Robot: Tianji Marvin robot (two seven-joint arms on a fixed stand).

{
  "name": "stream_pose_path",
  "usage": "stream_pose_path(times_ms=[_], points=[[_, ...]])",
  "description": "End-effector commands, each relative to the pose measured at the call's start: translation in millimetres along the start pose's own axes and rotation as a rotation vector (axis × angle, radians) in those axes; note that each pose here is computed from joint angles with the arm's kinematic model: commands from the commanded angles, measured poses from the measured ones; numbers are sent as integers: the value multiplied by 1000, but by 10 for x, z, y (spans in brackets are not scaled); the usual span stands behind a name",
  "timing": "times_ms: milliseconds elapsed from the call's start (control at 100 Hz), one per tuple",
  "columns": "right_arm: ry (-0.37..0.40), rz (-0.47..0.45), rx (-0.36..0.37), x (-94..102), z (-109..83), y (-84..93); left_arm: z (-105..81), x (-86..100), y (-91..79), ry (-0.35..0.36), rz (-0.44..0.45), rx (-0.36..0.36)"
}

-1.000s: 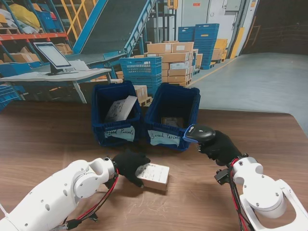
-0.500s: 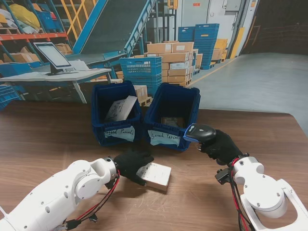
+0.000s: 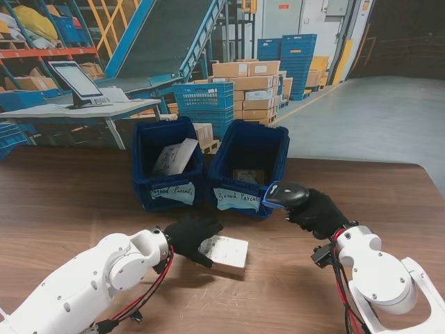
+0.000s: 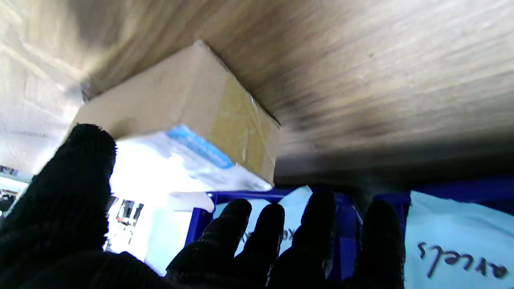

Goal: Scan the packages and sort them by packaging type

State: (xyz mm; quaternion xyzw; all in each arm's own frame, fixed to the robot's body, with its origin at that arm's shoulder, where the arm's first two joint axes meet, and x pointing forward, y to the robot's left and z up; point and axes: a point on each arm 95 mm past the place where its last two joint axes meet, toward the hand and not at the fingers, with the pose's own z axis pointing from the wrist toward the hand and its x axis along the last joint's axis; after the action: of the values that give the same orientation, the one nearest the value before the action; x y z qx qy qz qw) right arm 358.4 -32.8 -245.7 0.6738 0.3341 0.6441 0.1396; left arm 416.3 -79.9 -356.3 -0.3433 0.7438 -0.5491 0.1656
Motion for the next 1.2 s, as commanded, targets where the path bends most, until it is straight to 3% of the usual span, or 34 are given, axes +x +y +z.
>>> stream_pose_path(times_ms=[0,330,660,1190], points=[[25,-17,23,79,-2,-19,2,73,-63,3,-1,18],[53,-74,82,214,77,-75,-273,6,-133,-62,-72,123],[71,-145,191,284,175,-316,-566,-98,-103,-134,-148,200],[74,-229,397,183,313,-765,-672,-150,18,-145,-181,236]])
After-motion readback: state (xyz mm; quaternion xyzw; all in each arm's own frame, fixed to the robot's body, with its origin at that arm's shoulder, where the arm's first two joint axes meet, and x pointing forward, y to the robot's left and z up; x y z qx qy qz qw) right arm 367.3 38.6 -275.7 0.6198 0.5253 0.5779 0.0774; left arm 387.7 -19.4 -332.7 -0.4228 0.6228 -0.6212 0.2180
